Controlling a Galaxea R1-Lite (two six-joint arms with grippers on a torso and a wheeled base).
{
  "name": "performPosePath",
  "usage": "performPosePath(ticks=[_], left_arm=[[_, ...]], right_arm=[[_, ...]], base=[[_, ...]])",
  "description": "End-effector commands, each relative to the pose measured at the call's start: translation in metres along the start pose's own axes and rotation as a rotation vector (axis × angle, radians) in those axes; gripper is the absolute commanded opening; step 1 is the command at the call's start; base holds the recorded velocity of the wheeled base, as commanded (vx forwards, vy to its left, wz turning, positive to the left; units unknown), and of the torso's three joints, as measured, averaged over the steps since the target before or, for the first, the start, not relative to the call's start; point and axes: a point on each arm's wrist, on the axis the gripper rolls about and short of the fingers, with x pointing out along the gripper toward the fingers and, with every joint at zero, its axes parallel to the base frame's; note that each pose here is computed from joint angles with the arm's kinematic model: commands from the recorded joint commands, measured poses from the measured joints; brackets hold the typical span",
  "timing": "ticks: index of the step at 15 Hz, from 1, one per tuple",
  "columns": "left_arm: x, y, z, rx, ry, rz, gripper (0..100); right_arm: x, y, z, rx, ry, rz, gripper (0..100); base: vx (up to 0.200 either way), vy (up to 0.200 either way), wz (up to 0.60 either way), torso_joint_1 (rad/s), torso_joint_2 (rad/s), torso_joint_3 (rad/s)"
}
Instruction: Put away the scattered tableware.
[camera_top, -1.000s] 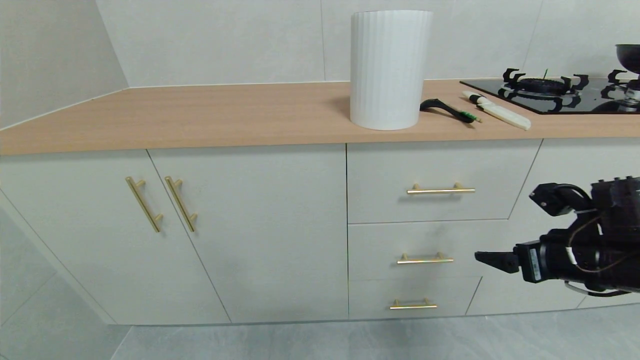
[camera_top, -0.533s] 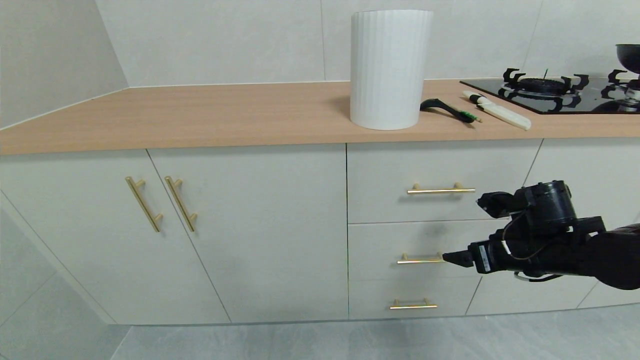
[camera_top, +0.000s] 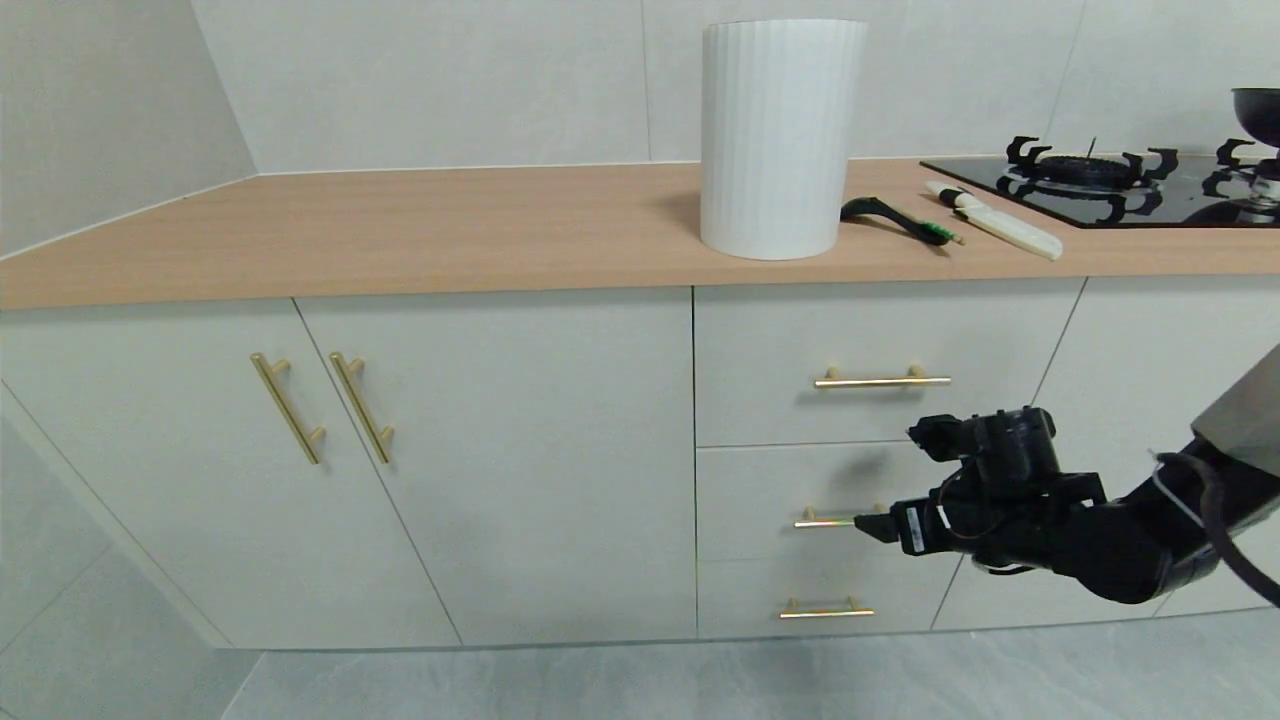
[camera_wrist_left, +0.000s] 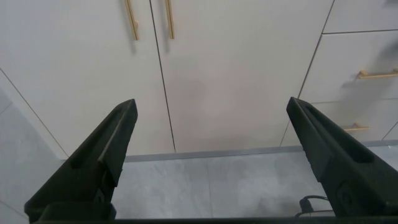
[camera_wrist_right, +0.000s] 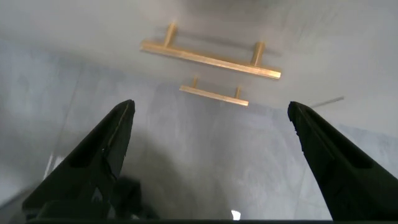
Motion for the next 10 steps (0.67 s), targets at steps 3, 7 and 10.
performPosePath(ticks=[3, 7, 10], left_arm=[[0.000, 0.000, 0.000, 0.000, 0.000, -0.001, 100], [0.000, 0.000, 0.000, 0.000, 0.000, 0.001, 100], [0.000, 0.000, 0.000, 0.000, 0.000, 0.001, 100]], right_arm=[[0.039, -0.003, -0.026, 0.006, 0.005, -0.032, 100], [0.054, -0.004, -0.030, 0.011, -0.011, -0.058, 100], [0.060, -0.004, -0.030, 0.026, -0.042, -0.055, 100]], base=[[0.000, 0.000, 0.00, 0.000, 0.00, 0.000], [0.000, 0.000, 0.00, 0.000, 0.00, 0.000], [0.000, 0.000, 0.00, 0.000, 0.00, 0.000]])
